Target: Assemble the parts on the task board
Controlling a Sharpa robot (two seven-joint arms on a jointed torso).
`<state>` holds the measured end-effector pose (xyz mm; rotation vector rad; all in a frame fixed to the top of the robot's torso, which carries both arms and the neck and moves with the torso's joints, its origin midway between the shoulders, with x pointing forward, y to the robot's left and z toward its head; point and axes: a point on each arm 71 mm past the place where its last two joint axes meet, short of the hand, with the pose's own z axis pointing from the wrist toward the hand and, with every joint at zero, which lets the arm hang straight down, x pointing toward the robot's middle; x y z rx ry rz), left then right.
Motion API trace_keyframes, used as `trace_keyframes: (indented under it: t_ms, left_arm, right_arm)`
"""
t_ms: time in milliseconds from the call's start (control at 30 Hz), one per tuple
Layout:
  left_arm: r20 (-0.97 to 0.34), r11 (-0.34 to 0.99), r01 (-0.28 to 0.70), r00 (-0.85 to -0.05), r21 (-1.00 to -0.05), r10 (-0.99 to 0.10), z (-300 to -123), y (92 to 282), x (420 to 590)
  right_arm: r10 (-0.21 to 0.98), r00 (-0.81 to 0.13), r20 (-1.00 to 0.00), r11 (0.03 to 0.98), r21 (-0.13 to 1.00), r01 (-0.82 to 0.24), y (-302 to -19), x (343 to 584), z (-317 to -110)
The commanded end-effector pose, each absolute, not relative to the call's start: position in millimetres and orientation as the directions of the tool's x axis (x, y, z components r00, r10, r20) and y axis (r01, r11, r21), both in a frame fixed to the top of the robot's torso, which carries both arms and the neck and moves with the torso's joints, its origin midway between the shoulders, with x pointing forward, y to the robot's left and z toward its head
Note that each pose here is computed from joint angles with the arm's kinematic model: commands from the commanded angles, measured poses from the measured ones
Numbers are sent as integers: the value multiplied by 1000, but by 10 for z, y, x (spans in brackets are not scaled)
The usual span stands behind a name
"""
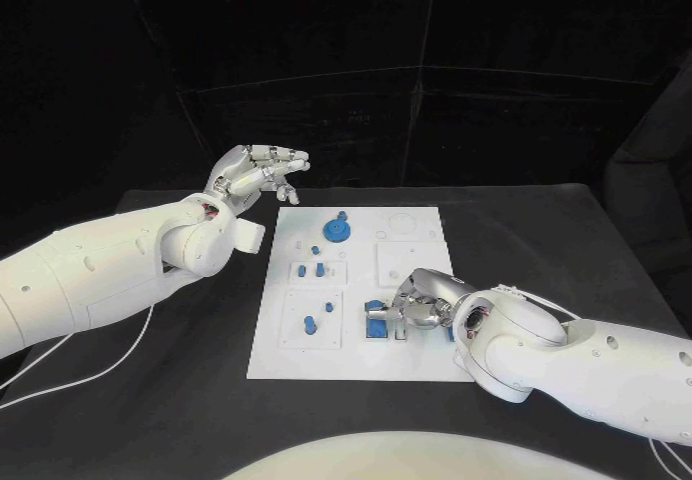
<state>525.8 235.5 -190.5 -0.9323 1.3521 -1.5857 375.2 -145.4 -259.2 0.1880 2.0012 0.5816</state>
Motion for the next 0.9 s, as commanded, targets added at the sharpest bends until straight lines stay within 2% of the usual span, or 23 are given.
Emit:
trace_keyframes:
  t_ms: [33, 567, 900]
  left_arm:
    - [27, -83, 129, -385, -988, -923, -1888, 2347, 5259]
    - [26, -82, 130, -382, -988, -924, -1888, 2358, 5259]
    - [26, -81, 130, -381, -988, -924, -1889, 2361, 5262]
  right_arm:
    - [355, -454, -817, 881, 454, -129, -1460, 3764, -2563]
    - [320, -476, -819, 869, 453, -196, -1402, 3715, -2538]
    - [322, -455, -830, 871, 449, -202, -1476, 3708, -2514]
